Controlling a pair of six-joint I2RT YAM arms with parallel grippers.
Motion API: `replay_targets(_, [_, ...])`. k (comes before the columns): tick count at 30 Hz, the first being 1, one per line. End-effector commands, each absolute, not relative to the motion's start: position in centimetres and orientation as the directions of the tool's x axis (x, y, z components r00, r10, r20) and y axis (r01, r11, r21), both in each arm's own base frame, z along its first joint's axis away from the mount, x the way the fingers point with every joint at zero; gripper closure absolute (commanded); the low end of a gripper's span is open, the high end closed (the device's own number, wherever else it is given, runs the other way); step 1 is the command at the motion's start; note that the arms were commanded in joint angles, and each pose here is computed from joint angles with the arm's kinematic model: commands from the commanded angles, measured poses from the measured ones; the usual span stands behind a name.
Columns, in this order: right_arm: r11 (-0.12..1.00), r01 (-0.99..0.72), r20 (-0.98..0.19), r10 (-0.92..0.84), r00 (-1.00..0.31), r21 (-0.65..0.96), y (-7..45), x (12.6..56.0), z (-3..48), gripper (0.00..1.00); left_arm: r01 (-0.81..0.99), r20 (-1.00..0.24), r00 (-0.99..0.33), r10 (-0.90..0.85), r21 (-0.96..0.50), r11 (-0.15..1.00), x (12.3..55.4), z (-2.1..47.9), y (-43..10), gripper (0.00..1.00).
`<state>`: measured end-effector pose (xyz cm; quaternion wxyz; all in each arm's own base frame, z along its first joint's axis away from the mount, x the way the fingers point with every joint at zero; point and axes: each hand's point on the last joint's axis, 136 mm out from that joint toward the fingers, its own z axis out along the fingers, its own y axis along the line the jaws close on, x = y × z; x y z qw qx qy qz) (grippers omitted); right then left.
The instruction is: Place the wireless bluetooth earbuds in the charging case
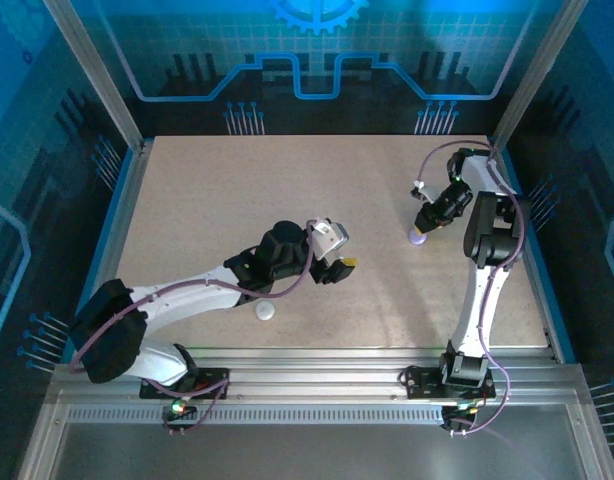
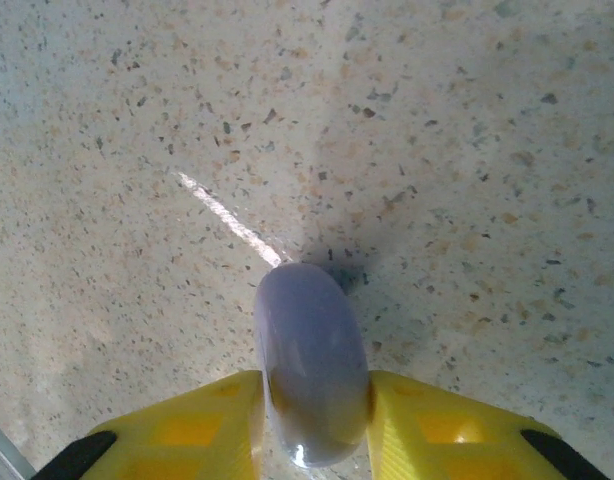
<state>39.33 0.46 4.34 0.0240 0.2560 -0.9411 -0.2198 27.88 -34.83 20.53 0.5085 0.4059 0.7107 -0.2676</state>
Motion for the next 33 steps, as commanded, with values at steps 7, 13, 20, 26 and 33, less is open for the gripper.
replay_targets(7, [0.806,-0.445,-0.063,-0.459,-0.886,0.391,-0.9,40.4,4.2,0.6,0.849,-0.949,-0.156,0.274,0.013,0.529,28.3,21.9,-35.5,0.25])
replay_targets(13, [0.816,-0.448,-0.069,-0.456,-0.887,0.366,-1.2,40.6,4.5,0.58,0.845,-0.952,-0.152,0.265,0.014,0.535,28.6,22.1,-35.8,0.25])
replay_targets(20, [0.826,-0.446,-0.14,-0.424,-0.895,0.345,-0.8,41.4,6.4,0.58,0.821,-0.957,-0.17,0.236,-0.005,0.571,29.0,22.8,-35.2,0.25])
replay_targets(26, [0.825,-0.448,-0.221,-0.392,-0.893,0.344,1.0,40.9,8.8,0.57,0.792,-0.958,-0.2,0.204,-0.035,0.61,29.2,23.4,-33.5,0.24])
replay_targets(33, [0.844,-0.421,-0.264,-0.345,-0.901,0.332,4.1,38.7,11.9,0.57,0.691,-0.933,-0.302,0.195,-0.074,0.719,30.0,23.5,-29.4,0.24])
